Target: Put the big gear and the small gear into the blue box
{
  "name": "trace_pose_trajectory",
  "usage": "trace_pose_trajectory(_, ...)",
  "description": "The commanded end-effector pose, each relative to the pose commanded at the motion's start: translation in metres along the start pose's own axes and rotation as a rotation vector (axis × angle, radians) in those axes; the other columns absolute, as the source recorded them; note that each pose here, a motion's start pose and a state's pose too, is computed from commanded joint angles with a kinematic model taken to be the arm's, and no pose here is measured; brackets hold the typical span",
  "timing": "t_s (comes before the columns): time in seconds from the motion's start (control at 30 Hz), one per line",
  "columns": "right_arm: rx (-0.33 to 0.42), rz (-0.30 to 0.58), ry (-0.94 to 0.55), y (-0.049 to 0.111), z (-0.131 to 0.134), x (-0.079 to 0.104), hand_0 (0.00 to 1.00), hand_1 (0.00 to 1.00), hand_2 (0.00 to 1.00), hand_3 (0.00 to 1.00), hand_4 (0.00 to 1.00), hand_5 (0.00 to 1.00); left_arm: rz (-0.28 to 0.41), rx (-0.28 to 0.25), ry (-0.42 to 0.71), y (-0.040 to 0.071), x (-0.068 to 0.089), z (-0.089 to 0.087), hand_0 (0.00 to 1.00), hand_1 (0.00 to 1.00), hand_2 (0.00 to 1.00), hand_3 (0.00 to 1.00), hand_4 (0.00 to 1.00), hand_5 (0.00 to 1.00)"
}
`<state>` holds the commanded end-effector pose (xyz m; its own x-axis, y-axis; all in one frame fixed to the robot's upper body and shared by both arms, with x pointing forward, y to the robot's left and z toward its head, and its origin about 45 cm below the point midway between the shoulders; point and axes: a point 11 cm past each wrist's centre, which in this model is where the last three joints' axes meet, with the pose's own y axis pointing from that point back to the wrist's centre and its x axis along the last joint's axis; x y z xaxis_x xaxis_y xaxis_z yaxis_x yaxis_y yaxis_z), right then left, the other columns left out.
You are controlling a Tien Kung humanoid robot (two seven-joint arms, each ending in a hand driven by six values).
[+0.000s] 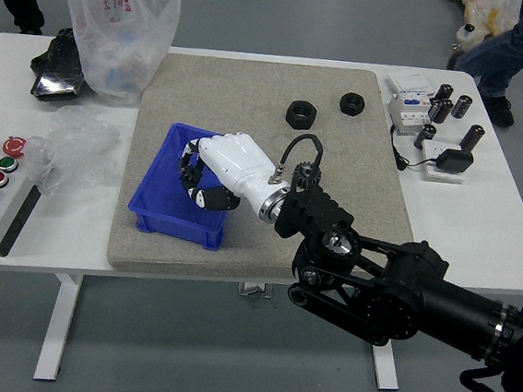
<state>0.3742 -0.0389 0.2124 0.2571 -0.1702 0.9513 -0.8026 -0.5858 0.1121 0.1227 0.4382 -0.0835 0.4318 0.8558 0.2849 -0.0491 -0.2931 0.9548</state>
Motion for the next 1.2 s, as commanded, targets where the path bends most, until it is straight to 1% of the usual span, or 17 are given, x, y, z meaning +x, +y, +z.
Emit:
trace_pose_trajectory(0.07, -0.003, -0.004, -0.001, 0.000, 0.001, -0.001, 0.391, 0.601, 0.612, 0.631, 0.325, 0.218, 0.000, 0.001, 0.000, 0.000, 0.000, 0.000, 0.767, 0.683, 0.634, 0.786, 0.707, 0.562)
trace_pose_trajectory(0.17, -0.017, -0.034, 0.002, -0.001, 0.004, -0.007, 0.391, 0.601, 0.612, 0.631, 0.325, 0.218, 0.000, 0.003, 0.000, 0.000, 0.000, -0.001, 0.767, 0.683, 0.634, 0.786, 0.707, 0.562)
trace_pose_trajectory(0.2, -0.021, -0.043, 0.004, 0.000, 0.005, -0.009, 0.442, 0.745, 0.847, 0.909, 0.708, 0.296, 0.000, 0.003, 0.000, 0.000, 0.000, -0.001, 0.767, 0.683, 0.634, 0.787, 0.707, 0.565)
trace_pose_trajectory(0.37, -0.024, -0.075, 0.011, 0.001, 0.005, -0.015, 0.442, 0.745, 0.847, 0.909, 0.708, 0.296, 0.000, 0.002, -0.001, 0.000, 0.000, 0.000, 0.767, 0.683, 0.634, 0.787, 0.707, 0.565)
trace_pose_trajectory(0.4, -0.022, -0.075, 0.009, 0.001, 0.005, -0.015, 0.450, 0.772, 0.928, 0.998, 0.920, 0.461, 0.000, 0.001, 0.000, 0.000, 0.000, 0.000, 0.767, 0.682, 0.633, 0.787, 0.708, 0.566)
trace_pose_trajectory(0.57, -0.014, -0.062, -0.002, 0.002, 0.004, -0.010, 0.450, 0.772, 0.928, 0.998, 0.920, 0.461, 0.001, -0.008, 0.000, 0.000, 0.001, 0.002, 0.767, 0.682, 0.633, 0.787, 0.708, 0.566)
trace_pose_trajectory(0.6, -0.013, -0.058, -0.008, 0.003, 0.004, -0.009, 0.442, 0.769, 0.924, 0.998, 0.944, 0.471, 0.001, -0.008, 0.002, 0.000, 0.001, 0.002, 0.767, 0.682, 0.632, 0.787, 0.708, 0.567)
trace_pose_trajectory(0.63, -0.010, -0.047, -0.017, 0.003, 0.004, -0.006, 0.442, 0.769, 0.924, 0.998, 0.944, 0.471, 0.001, -0.006, 0.002, 0.000, 0.001, 0.002, 0.767, 0.682, 0.632, 0.787, 0.708, 0.567)
trace_pose_trajectory(0.73, 0.000, 0.002, -0.083, 0.005, 0.004, 0.008, 0.442, 0.769, 0.924, 0.998, 0.944, 0.471, 0.000, -0.001, 0.003, 0.000, 0.000, 0.000, 0.767, 0.682, 0.632, 0.787, 0.708, 0.567)
trace_pose_trajectory(0.77, 0.002, 0.026, -0.116, 0.007, 0.006, 0.015, 0.442, 0.769, 0.924, 0.998, 0.944, 0.471, 0.000, 0.000, 0.003, 0.000, 0.000, 0.000, 0.767, 0.682, 0.632, 0.787, 0.708, 0.567)
trace_pose_trajectory(0.8, 0.003, 0.046, -0.144, 0.009, 0.008, 0.022, 0.395, 0.710, 0.845, 0.917, 0.909, 0.442, 0.000, 0.001, 0.004, 0.000, 0.000, 0.000, 0.766, 0.682, 0.632, 0.787, 0.708, 0.567)
trace_pose_trajectory(0.83, 0.000, 0.069, -0.176, 0.012, 0.012, 0.030, 0.395, 0.710, 0.845, 0.917, 0.909, 0.442, -0.001, 0.001, 0.004, 0.000, 0.000, 0.000, 0.766, 0.682, 0.632, 0.787, 0.708, 0.567)
trace_pose_trajectory(0.87, -0.006, 0.093, -0.212, 0.016, 0.018, 0.038, 0.395, 0.710, 0.845, 0.917, 0.909, 0.442, -0.001, -0.001, 0.004, 0.000, 0.000, 0.000, 0.766, 0.682, 0.632, 0.787, 0.708, 0.567)
trace_pose_trajectory(0.97, -0.040, 0.151, -0.279, 0.030, 0.040, 0.055, 0.395, 0.710, 0.845, 0.917, 0.909, 0.442, 0.000, -0.008, 0.008, 0.000, -0.001, 0.001, 0.766, 0.682, 0.632, 0.787, 0.708, 0.567)
trace_pose_trajectory(1.0, -0.061, 0.173, -0.291, 0.036, 0.050, 0.060, 0.371, 0.676, 0.816, 0.878, 0.892, 0.424, 0.001, -0.008, 0.009, 0.000, -0.001, 0.000, 0.766, 0.682, 0.632, 0.786, 0.707, 0.566)
trace_pose_trajectory(1.17, -0.216, 0.240, -0.274, 0.066, 0.114, 0.074, 0.371, 0.676, 0.816, 0.878, 0.892, 0.424, 0.005, -0.003, 0.014, -0.001, -0.001, -0.005, 0.766, 0.682, 0.632, 0.786, 0.707, 0.566)
trace_pose_trajectory(1.2, -0.241, 0.248, -0.266, 0.071, 0.123, 0.076, 0.377, 0.673, 0.818, 0.879, 0.876, 0.399, 0.006, -0.003, 0.014, -0.002, -0.001, -0.005, 0.766, 0.683, 0.632, 0.786, 0.707, 0.565)
